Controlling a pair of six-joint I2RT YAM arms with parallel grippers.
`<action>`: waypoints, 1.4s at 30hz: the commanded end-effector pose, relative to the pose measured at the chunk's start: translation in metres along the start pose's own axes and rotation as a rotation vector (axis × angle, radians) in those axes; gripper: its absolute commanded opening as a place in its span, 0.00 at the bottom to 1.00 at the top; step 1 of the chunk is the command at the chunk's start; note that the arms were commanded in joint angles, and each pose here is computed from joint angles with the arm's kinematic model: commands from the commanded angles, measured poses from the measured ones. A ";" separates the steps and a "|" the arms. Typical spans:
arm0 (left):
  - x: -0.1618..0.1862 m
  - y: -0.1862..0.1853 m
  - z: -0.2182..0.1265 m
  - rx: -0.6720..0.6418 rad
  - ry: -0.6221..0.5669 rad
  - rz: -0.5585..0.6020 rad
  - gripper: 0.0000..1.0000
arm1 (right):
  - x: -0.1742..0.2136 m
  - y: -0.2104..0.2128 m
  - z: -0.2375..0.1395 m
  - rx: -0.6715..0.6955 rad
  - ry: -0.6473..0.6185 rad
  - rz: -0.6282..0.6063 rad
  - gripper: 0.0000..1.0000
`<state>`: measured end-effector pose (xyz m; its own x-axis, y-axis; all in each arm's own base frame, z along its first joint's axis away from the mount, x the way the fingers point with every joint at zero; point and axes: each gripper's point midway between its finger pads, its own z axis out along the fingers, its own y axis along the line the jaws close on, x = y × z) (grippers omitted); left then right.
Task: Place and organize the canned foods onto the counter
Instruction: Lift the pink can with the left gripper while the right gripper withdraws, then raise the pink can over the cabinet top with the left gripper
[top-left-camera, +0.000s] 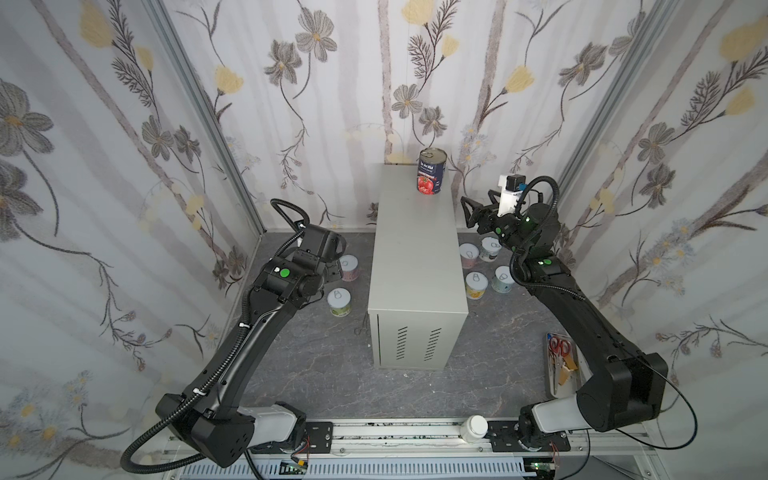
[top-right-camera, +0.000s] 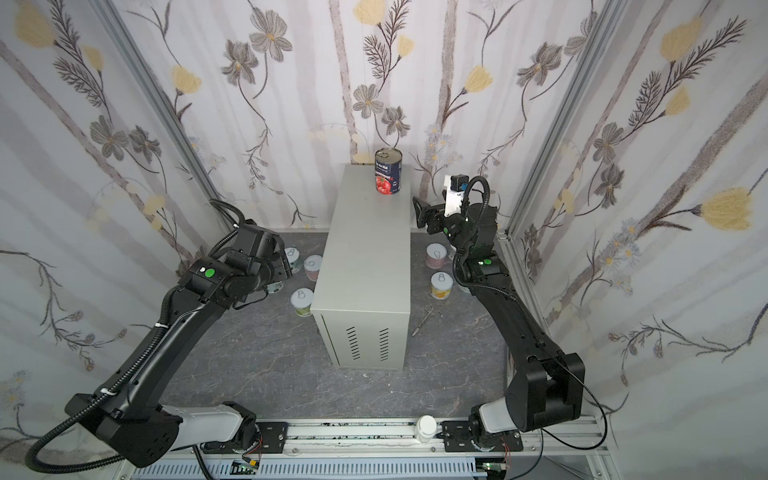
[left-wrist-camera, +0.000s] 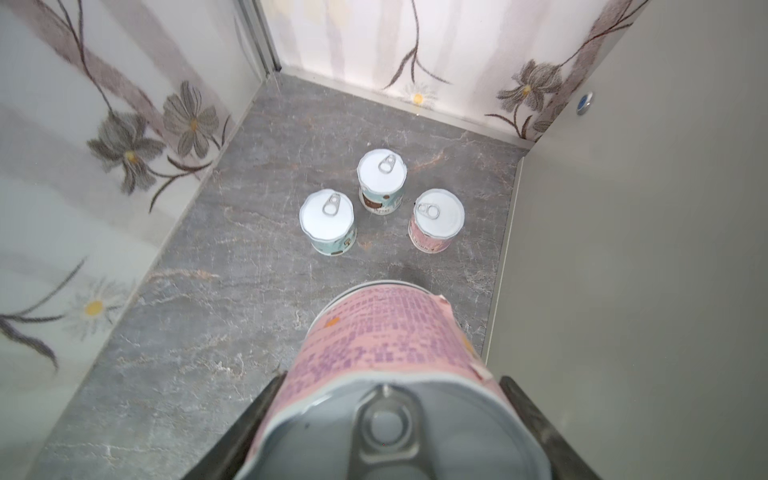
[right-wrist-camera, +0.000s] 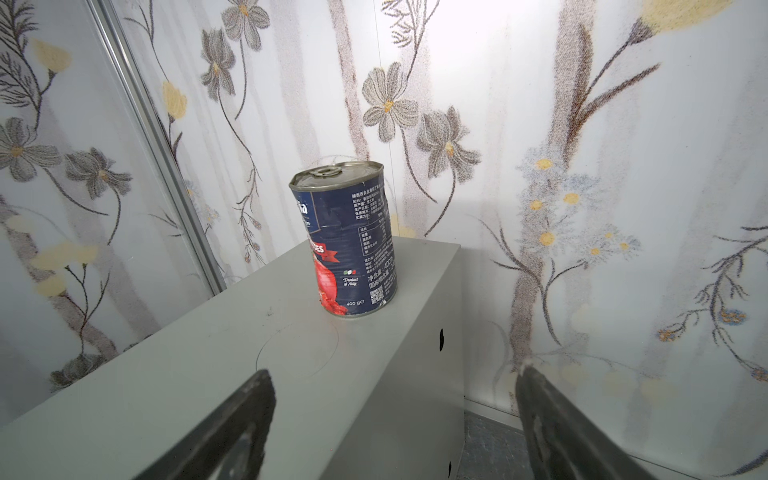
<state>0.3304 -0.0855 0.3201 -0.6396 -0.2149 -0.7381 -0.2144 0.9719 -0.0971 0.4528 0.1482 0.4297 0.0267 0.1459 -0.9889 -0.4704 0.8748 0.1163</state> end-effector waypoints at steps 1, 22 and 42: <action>-0.027 -0.001 -0.010 -0.013 -0.082 0.083 0.47 | -0.025 0.011 -0.008 -0.040 -0.073 0.003 0.89; -0.134 -0.125 -0.031 0.371 -0.255 0.295 0.42 | -0.037 0.040 -0.039 -0.080 -0.123 -0.039 0.90; -0.102 -0.202 -0.011 0.574 -0.152 0.480 0.42 | -0.022 0.047 -0.036 -0.069 -0.069 -0.070 0.92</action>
<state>0.4317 -0.2476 0.4118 -0.4921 0.2209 -0.8420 0.4584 0.8881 -0.0349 0.3964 0.1702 0.4525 0.1028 0.1301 -0.9862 -0.5366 0.8421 0.0552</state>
